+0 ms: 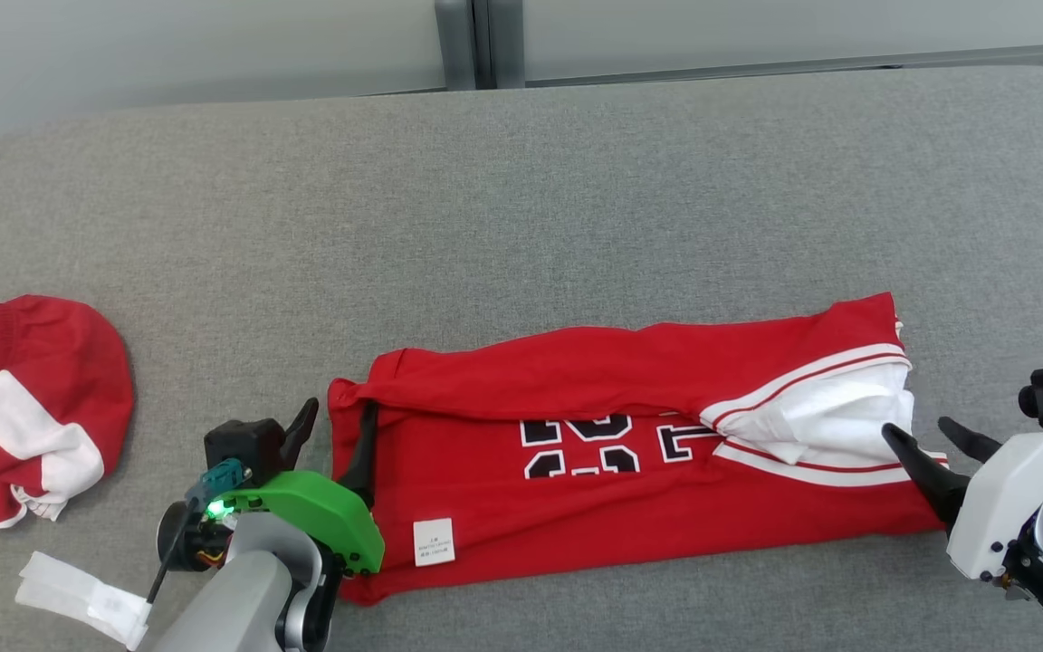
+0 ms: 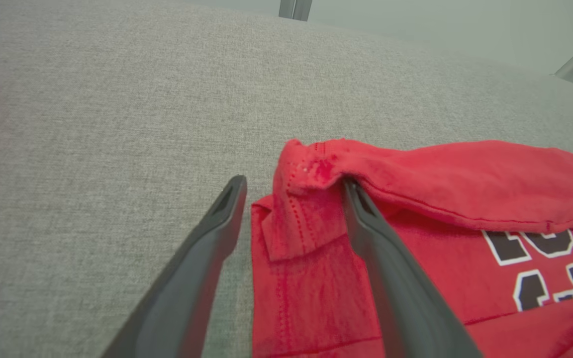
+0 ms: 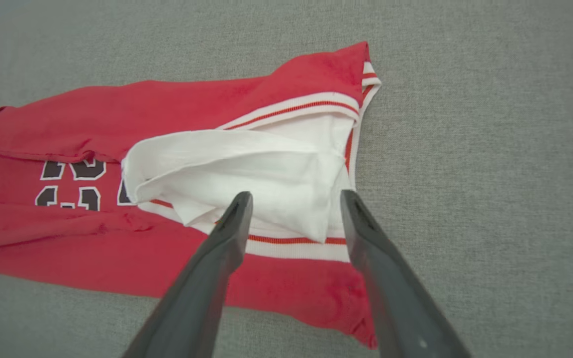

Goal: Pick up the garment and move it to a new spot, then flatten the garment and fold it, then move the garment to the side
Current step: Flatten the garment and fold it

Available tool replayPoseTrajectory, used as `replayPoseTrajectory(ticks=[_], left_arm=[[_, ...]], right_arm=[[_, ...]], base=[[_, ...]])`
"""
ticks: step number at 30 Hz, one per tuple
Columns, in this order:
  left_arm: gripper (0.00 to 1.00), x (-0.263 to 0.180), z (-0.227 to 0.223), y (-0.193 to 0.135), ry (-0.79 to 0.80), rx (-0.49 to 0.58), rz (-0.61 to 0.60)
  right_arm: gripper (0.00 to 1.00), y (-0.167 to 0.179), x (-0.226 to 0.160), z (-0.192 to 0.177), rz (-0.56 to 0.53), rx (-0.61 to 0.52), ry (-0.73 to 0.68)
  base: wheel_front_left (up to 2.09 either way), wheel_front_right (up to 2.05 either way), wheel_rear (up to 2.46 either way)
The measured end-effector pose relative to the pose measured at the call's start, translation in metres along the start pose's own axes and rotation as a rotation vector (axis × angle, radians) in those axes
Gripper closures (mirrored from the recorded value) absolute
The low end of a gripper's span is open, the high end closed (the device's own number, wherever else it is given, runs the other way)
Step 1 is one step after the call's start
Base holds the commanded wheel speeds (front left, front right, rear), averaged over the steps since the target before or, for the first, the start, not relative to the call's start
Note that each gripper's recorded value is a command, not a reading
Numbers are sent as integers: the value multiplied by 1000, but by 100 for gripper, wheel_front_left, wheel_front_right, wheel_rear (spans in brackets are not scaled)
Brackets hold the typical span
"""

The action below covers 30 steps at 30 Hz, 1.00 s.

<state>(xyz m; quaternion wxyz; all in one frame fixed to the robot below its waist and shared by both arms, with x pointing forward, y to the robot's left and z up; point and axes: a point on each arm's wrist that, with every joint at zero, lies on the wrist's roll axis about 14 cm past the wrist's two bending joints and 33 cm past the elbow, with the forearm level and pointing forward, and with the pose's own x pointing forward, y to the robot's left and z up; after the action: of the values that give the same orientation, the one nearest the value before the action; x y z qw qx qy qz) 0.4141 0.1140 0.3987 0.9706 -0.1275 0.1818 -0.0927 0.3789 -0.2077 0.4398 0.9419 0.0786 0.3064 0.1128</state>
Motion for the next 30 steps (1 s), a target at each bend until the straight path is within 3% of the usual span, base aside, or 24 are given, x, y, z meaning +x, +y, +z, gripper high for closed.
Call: replayPoseTrajectory(ticks=[6,12,21,30], left_arm=[[0,-11,8,14,-47,-51,46],[0,-35,63,18,-274,-102,46],[0,-79,92,22,-446,-33,61],[0,-95,93,27,-473,-6,90]], right_arm=[[0,-9,-10,8,-35,4,-47],[0,-16,-20,19,-67,47,-127],[0,-24,-21,25,-115,112,-187],[0,-30,7,21,-156,169,-146]], base=[[0,0,0],[0,0,0],[0,0,0],[0,0,0]])
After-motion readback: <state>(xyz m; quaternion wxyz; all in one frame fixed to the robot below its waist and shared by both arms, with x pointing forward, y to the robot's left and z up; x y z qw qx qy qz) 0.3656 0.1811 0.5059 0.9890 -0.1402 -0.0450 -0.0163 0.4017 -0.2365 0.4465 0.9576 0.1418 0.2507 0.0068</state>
